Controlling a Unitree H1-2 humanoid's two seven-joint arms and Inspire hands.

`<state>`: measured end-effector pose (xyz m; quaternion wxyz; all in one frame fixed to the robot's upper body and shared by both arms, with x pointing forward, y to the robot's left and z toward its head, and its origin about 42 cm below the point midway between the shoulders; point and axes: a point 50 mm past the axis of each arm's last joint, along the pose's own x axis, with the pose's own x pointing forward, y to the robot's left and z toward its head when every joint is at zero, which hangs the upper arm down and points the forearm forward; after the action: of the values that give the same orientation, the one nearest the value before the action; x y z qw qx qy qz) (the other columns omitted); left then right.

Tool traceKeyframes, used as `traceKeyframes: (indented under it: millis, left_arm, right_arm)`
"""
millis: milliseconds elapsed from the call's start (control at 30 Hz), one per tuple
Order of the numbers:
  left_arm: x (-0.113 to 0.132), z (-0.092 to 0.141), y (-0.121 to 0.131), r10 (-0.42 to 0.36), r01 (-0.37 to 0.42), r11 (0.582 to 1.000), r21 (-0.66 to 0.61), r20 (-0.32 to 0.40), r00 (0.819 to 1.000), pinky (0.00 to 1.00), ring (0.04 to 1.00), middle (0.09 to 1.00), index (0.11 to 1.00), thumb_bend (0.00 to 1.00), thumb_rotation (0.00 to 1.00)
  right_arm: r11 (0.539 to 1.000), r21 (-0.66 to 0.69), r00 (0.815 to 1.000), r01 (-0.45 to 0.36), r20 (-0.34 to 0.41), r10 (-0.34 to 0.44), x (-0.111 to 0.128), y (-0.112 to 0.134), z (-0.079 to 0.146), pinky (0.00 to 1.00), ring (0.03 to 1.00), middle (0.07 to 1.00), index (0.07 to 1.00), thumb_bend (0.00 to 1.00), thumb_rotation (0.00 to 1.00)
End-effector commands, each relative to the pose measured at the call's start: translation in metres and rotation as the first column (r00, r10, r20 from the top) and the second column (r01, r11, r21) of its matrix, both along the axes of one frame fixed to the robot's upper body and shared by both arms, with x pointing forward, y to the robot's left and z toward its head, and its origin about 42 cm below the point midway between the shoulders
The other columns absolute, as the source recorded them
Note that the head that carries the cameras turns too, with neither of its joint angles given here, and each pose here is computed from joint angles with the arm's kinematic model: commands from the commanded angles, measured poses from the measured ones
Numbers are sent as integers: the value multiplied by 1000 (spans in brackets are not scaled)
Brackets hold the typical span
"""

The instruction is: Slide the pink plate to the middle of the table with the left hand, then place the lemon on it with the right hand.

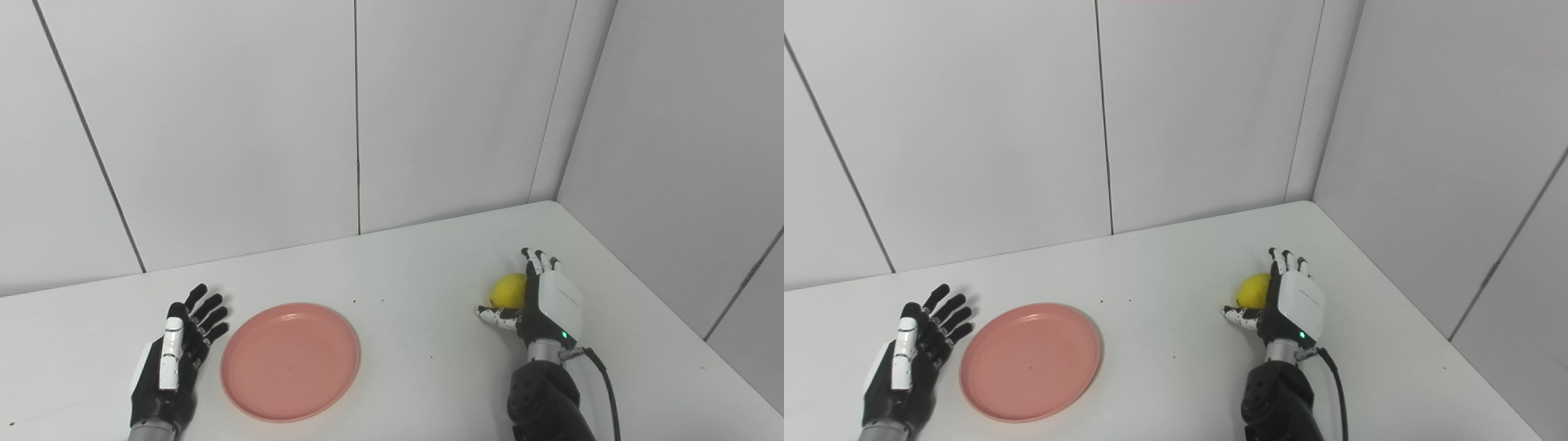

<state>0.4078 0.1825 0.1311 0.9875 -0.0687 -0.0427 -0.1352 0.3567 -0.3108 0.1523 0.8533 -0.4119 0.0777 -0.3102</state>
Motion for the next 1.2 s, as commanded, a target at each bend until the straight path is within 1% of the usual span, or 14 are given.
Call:
traceKeyframes:
  millis: [0,100,167,267,400,433,467,567,600,633,733,867,967,1167]
  left_arm:
    - [-3,-3,3,-10,10,1000,3,19,1000,856,871,880,887,715,1000]
    - [-4,-2,2,-13,13,1000,-1,26,1000,845,869,879,886,724,1000]
    - [-4,-2,1,-13,13,1000,0,27,1000,865,873,879,888,730,1000]
    - [-5,0,1,-10,10,1000,1,30,999,865,872,877,888,730,1000]
    - [-5,2,0,-13,13,1000,3,33,999,883,885,889,898,723,1000]
    - [-5,2,0,-13,13,1000,4,33,999,883,886,891,900,725,1000]
    - [-5,2,0,-13,13,1000,2,35,999,881,886,891,898,726,1000]
    - [-5,2,0,-15,15,1000,-3,36,999,878,886,891,897,720,1000]
    - [-5,1,0,-15,16,1000,-3,35,999,877,887,891,897,716,1000]
    - [-5,1,-1,-16,16,1000,-4,35,999,876,884,889,895,716,1000]
    - [-6,2,-1,-9,9,1000,1,32,999,866,874,881,888,727,1000]
    - [-8,4,-4,-19,18,1000,10,45,999,874,878,889,896,718,1000]
    - [-11,8,-10,-21,20,1000,24,53,998,876,883,899,904,709,1000]
    - [-17,11,-20,-12,10,999,31,57,998,879,888,903,911,682,1000]
  right_arm:
    - [1000,-20,998,4,60,-2,13,-4,21,896,968,940,868,882,127]
    - [1000,-2,997,-1,71,1,14,-3,17,841,951,934,854,867,93]
    - [1000,3,996,-3,88,2,14,-3,14,742,900,898,816,829,26]
    - [1000,3,993,4,119,-5,14,-2,12,707,872,874,793,807,5]
    - [1000,20,983,19,181,-22,15,-1,10,619,728,750,697,722,0]
    - [1000,20,981,23,191,-26,16,-1,9,566,664,692,662,685,0]
    - [999,21,977,26,210,-29,16,-2,9,477,534,575,589,598,0]
    - [999,30,967,35,250,-41,16,-2,8,402,445,501,527,532,0]
    - [999,36,963,37,265,-45,15,-1,8,385,434,495,513,522,0]
    - [998,40,960,39,275,-48,15,-1,8,332,412,493,515,516,0]
    - [998,35,959,51,277,-59,15,-1,9,268,381,493,522,509,0]
    - [998,28,954,56,294,-61,12,-2,13,250,373,491,523,508,0]
    - [998,31,947,54,317,-61,7,-2,19,268,378,489,521,510,0]
    - [1000,22,920,8,391,-16,0,4,34,276,374,464,522,512,0]
